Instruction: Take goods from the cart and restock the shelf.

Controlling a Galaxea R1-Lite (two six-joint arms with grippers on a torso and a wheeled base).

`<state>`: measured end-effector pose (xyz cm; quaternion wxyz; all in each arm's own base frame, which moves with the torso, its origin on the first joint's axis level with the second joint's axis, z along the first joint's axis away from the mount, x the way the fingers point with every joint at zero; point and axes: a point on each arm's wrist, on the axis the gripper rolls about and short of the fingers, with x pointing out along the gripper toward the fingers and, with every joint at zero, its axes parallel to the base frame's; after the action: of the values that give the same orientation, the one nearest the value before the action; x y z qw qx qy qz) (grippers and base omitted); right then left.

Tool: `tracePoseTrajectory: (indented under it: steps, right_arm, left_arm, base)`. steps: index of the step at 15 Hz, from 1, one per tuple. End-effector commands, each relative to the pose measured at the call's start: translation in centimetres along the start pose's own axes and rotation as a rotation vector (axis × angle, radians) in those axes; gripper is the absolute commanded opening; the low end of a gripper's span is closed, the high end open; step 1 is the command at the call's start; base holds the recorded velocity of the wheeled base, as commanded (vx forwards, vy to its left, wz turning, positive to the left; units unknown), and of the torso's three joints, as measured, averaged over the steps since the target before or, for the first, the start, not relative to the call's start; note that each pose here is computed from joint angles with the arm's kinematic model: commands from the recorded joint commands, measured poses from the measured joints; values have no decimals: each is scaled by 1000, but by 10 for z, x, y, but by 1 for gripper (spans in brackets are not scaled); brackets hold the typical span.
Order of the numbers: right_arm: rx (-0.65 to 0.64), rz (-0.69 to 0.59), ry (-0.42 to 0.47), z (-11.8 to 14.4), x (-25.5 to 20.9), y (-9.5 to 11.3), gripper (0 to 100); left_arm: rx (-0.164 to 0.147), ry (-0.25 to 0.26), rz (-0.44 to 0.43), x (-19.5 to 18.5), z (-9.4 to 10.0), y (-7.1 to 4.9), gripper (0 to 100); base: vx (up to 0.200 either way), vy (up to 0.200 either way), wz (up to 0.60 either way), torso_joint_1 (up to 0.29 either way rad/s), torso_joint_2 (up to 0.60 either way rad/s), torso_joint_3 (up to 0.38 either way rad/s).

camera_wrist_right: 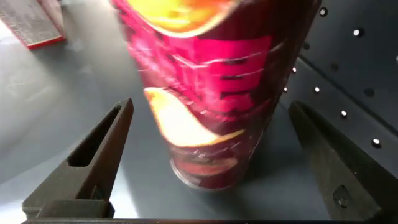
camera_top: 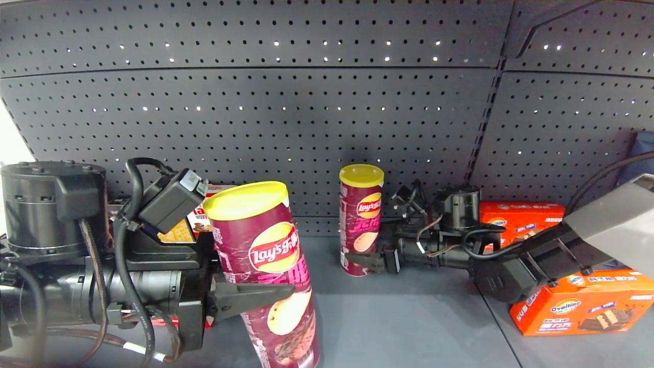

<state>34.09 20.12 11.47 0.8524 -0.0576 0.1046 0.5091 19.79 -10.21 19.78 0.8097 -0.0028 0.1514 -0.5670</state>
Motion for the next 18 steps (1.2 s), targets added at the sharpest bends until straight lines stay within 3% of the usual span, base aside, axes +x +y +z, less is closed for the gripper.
tracePoseTrajectory:
  steps: [1,8,9,18]
  right_arm:
    - [10,11,15,-7,7,1,100]
    - [14,17,12,-10,14,-2,100]
    - [9,13,5,-9,15,-2,0]
    - [-10,-1,-25,14,-5,19,0]
  left_arm:
    - [-2,2,1,0,-1,0,0]
    - [-4,4,0,0,-2,0,0]
    - [-7,6,1,0,-3,0,0]
    - [-8,7,5,-1,-3,0,0]
  base:
    - [0,0,0,0,0,0]
    - [0,0,0,0,0,0]
    - [0,0,0,0,0,0]
    - [0,0,0,0,0,0]
